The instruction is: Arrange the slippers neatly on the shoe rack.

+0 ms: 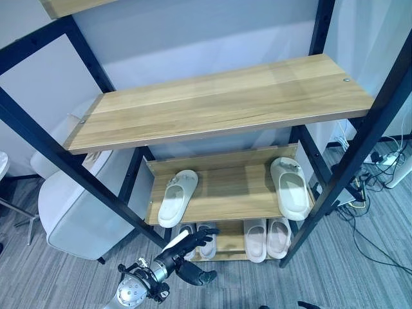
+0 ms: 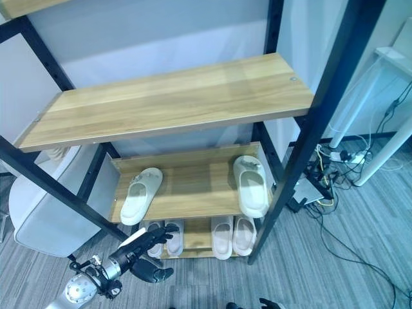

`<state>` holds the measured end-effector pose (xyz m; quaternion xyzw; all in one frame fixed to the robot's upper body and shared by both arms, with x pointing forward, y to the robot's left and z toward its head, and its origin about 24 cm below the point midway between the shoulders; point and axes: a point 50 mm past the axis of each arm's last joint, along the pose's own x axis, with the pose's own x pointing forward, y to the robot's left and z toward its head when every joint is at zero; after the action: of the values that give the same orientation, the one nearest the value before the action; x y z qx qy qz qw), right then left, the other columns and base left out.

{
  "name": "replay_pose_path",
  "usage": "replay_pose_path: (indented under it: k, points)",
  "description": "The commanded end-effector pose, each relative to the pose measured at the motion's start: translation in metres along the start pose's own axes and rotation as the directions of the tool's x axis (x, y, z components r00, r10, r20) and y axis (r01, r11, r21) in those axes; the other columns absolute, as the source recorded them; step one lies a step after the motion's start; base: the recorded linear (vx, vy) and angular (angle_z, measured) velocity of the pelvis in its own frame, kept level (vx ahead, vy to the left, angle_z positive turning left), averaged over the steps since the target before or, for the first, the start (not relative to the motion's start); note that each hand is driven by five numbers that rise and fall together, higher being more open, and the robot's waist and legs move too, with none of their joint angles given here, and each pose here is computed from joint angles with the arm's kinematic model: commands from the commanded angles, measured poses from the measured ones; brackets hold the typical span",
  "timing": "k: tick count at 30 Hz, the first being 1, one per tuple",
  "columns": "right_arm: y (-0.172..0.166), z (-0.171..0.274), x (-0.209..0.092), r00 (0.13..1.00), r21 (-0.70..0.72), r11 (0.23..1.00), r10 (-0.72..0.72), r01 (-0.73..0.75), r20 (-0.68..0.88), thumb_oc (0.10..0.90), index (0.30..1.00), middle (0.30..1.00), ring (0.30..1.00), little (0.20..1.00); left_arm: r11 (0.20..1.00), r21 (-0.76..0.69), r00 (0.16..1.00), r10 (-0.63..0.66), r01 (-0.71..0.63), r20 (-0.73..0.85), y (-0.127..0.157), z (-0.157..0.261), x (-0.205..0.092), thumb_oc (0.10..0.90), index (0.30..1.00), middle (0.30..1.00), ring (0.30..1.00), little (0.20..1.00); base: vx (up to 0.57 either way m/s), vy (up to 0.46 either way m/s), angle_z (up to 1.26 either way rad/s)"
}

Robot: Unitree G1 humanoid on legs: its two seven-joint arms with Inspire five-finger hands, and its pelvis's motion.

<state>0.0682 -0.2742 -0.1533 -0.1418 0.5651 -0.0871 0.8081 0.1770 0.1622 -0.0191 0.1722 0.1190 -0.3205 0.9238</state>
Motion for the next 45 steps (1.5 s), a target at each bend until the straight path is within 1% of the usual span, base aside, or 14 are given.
replay_pose_path:
  k: [1,6,14,16,17,20,21,22,29,33,38,43,44,45]
  points:
    - [0.024,-0.038,-0.009,0.989,-0.107,0.991,0.071,-0.085,-0.129,0.8,0.9,0.9,0.9,0.9,0.949,0.242,0.923,0.104,-0.204,0.371,0.053,0.081,-0.004,0.8,0.9,0.9,0.9,0.9,0.0,0.0,0.0]
    - [0.028,-0.043,-0.011,0.985,-0.121,0.987,0.093,-0.11,-0.142,0.8,0.9,0.9,0.9,0.9,0.922,0.199,0.858,0.209,-0.333,0.469,0.068,0.1,0.002,0.8,0.9,0.9,0.9,0.9,0.04,-0.012,0.04]
    - [0.027,-0.047,-0.012,0.984,-0.098,0.989,0.093,-0.109,-0.154,0.8,0.9,0.9,0.9,0.9,0.835,0.257,0.773,0.275,-0.487,0.571,0.089,0.127,0.009,0.8,0.9,0.9,0.9,0.9,0.01,-0.003,-0.01]
    - [0.025,-0.05,-0.013,0.983,-0.101,0.99,0.086,-0.103,-0.164,0.8,0.9,0.9,0.9,0.9,0.763,0.353,0.761,0.267,-0.542,0.591,0.097,0.134,0.012,0.8,0.9,0.9,0.9,0.9,0.01,0.014,-0.06]
    - [0.025,-0.05,-0.013,0.983,-0.1,0.99,0.086,-0.103,-0.162,0.8,0.9,0.9,0.9,0.9,0.761,0.354,0.76,0.267,-0.544,0.593,0.097,0.134,0.012,0.8,0.9,0.9,0.9,0.9,0.05,0.011,-0.07]
    - [0.025,-0.054,-0.014,0.983,-0.105,0.99,0.071,-0.09,-0.17,0.8,0.9,0.9,0.9,0.9,0.596,0.533,0.764,0.231,-0.601,0.603,0.109,0.142,0.021,0.8,0.9,0.9,0.9,0.9,0.02,-0.001,-0.05]
    - [0.025,-0.054,-0.014,0.983,-0.104,0.991,0.071,-0.09,-0.17,0.8,0.9,0.9,0.9,0.9,0.594,0.534,0.763,0.231,-0.602,0.604,0.109,0.142,0.022,0.8,0.9,0.9,0.9,0.9,0.0,0.0,0.0]
    - [0.024,-0.056,-0.015,0.983,-0.107,0.99,0.068,-0.087,-0.172,0.8,0.9,0.9,0.9,0.9,0.54,0.585,0.771,0.216,-0.605,0.599,0.113,0.143,0.023,0.8,0.9,0.9,0.9,0.9,0.0,0.0,0.0]
    - [0.013,-0.048,-0.012,0.991,-0.154,0.988,-0.001,-0.021,-0.136,0.8,0.9,0.9,0.9,0.9,0.33,0.718,0.791,0.252,-0.612,0.558,0.134,0.133,0.033,0.8,0.9,0.9,0.9,0.9,0.01,0.01,-0.05]
    - [0.015,-0.049,-0.012,0.99,-0.146,0.989,-0.005,-0.016,-0.139,0.8,0.9,0.9,0.9,0.9,0.307,0.743,0.804,0.265,-0.594,0.533,0.138,0.127,0.036,0.8,0.9,0.9,0.9,0.9,-0.01,0.017,-0.11]
    - [0.014,-0.049,-0.012,0.99,-0.125,0.992,-0.013,-0.004,-0.139,0.8,0.9,0.9,0.9,0.9,0.347,0.739,0.809,0.368,-0.578,0.459,0.148,0.106,0.038,0.8,0.9,0.9,0.9,0.9,0.01,0.007,-0.07]
    - [0.014,-0.053,-0.013,0.988,-0.047,0.999,-0.024,0.017,-0.153,0.8,0.9,0.9,0.9,0.9,0.257,0.772,0.792,0.396,-0.581,0.465,0.16,0.107,0.028,0.8,0.9,0.9,0.9,0.9,0.0,0.0,0.0]
    - [0.017,-0.055,-0.014,0.986,-0.029,0.999,-0.018,0.013,-0.163,0.8,0.9,0.9,0.9,0.9,0.197,0.794,0.786,0.402,-0.575,0.469,0.165,0.107,0.023,0.8,0.9,0.9,0.9,0.9,0.0,0.0,0.0]
    - [0.019,-0.056,-0.015,0.986,-0.028,1.0,-0.015,0.01,-0.169,0.8,0.9,0.9,0.9,0.9,0.18,0.801,0.785,0.406,-0.571,0.468,0.168,0.107,0.022,0.8,0.9,0.9,0.9,0.9,0.0,0.0,0.0]
